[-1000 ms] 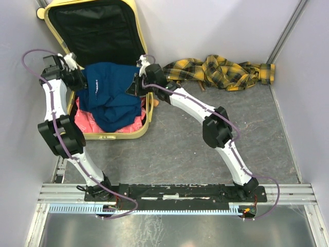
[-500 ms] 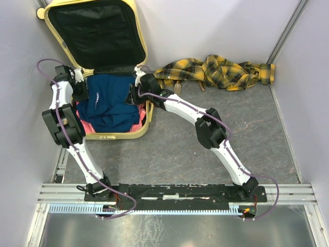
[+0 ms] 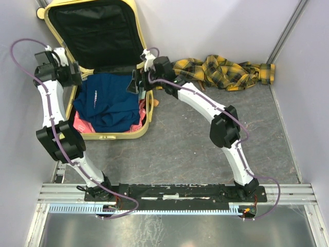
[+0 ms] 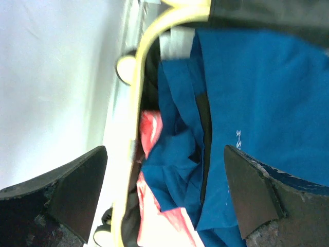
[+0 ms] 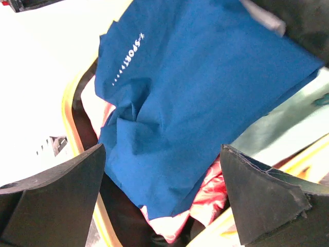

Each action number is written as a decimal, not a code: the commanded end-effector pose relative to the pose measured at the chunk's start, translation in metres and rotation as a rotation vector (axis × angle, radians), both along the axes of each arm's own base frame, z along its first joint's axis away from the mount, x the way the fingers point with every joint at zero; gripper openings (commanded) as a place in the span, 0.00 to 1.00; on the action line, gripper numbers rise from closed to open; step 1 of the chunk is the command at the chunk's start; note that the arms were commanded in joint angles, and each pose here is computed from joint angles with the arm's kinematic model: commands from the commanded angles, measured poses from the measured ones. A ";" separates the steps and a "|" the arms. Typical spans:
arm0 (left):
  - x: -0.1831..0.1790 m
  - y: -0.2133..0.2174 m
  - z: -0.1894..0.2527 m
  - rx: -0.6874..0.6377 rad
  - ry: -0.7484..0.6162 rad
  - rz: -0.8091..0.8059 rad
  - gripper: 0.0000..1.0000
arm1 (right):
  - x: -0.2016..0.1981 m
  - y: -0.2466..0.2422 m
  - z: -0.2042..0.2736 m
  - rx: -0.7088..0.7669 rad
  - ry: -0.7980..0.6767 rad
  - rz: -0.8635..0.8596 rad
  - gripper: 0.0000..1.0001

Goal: Pack the luggage

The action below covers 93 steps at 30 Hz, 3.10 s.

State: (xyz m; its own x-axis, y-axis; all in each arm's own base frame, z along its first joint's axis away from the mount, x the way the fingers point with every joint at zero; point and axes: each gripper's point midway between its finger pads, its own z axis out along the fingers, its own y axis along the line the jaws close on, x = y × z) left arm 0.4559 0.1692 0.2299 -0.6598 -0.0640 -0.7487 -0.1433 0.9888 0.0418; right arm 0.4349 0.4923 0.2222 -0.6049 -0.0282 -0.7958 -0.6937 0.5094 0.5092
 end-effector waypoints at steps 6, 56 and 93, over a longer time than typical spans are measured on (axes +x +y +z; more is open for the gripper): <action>0.039 -0.058 0.096 -0.033 -0.321 -0.384 1.00 | 0.009 -0.049 0.066 0.054 -0.129 0.034 0.98; 0.030 -0.090 0.063 0.166 -0.288 -0.210 0.99 | 0.156 -0.239 -0.138 -0.518 0.072 -0.838 0.77; 0.027 -0.105 0.057 0.066 -0.295 -0.226 0.99 | 0.009 -0.132 0.051 -0.011 -0.274 0.115 0.13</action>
State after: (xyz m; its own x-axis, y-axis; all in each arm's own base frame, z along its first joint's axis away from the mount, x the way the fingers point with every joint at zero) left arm 0.4851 0.0687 0.2558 -0.4875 0.1299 -0.8634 0.0717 0.9915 0.1086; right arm 0.4812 0.2998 0.2194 -0.5315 -0.0424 -0.8460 -0.6047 0.7184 0.3439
